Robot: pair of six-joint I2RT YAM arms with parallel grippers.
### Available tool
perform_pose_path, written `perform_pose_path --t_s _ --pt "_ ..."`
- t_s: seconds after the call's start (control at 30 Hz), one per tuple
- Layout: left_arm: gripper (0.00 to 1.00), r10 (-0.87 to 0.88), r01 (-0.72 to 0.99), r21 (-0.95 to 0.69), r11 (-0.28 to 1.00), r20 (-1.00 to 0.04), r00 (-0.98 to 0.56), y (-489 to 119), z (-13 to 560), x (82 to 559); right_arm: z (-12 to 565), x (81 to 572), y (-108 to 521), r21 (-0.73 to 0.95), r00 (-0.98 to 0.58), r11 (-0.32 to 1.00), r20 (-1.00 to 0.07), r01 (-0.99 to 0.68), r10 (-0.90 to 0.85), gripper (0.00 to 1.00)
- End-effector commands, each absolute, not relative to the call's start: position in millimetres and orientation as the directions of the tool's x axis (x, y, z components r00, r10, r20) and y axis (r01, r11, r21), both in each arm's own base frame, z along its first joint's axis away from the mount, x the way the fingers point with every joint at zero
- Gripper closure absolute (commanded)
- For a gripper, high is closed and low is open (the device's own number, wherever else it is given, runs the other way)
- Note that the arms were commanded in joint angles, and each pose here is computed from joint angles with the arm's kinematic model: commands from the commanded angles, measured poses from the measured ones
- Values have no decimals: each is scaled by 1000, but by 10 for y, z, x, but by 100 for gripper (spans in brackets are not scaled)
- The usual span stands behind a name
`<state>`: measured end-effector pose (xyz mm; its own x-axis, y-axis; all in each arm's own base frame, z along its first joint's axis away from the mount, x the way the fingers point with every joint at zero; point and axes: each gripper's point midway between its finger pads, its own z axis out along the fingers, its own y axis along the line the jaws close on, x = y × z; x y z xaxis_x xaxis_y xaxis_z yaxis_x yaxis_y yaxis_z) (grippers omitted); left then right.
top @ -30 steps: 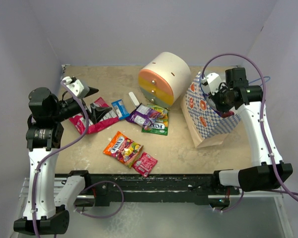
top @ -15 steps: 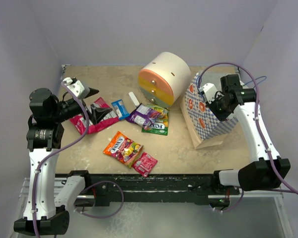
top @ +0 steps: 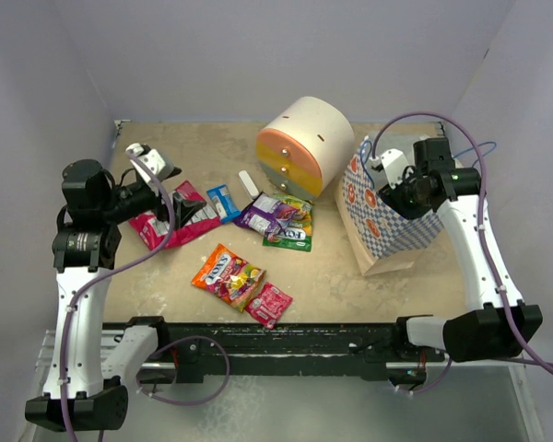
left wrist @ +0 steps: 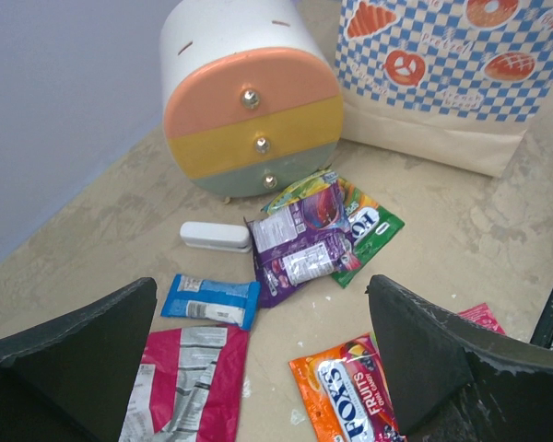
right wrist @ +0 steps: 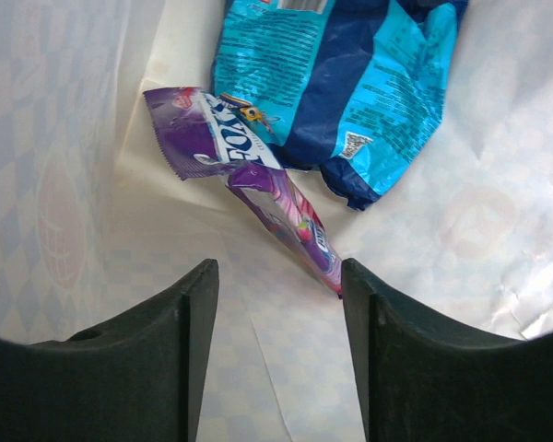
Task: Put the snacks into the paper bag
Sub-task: Place the snack in the paper bag, then pick up the snack from the center of the board.
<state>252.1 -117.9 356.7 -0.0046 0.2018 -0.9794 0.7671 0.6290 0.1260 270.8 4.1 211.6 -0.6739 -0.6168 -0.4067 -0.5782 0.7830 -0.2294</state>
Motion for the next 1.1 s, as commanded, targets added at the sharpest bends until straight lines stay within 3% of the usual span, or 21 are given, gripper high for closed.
perform_pose_path --t_s 0.0,0.27,0.57,0.83,1.07 --pt "0 265 739 145 658 -963 -46 -1056 3348 2665 2553 2867 -52 -334 -640 824 -519 -458 -567 38" --pt "0 336 736 127 665 -931 -144 -971 2883 2912 3127 3103 -163 -411 -565 872 -667 -266 -487 34" --pt "5 382 749 58 660 -884 -268 -1165 2354 3250 3742 3338 -108 -362 -393 925 -839 -113 -376 34" --pt "10 393 811 -96 577 -838 -378 -1575 1826 3570 4140 3204 -12 -323 -222 942 -916 -89 -335 34" --pt "13 409 829 -188 527 -799 -441 -1886 1462 3811 4161 3158 146 -320 -156 932 -925 -168 -346 34"
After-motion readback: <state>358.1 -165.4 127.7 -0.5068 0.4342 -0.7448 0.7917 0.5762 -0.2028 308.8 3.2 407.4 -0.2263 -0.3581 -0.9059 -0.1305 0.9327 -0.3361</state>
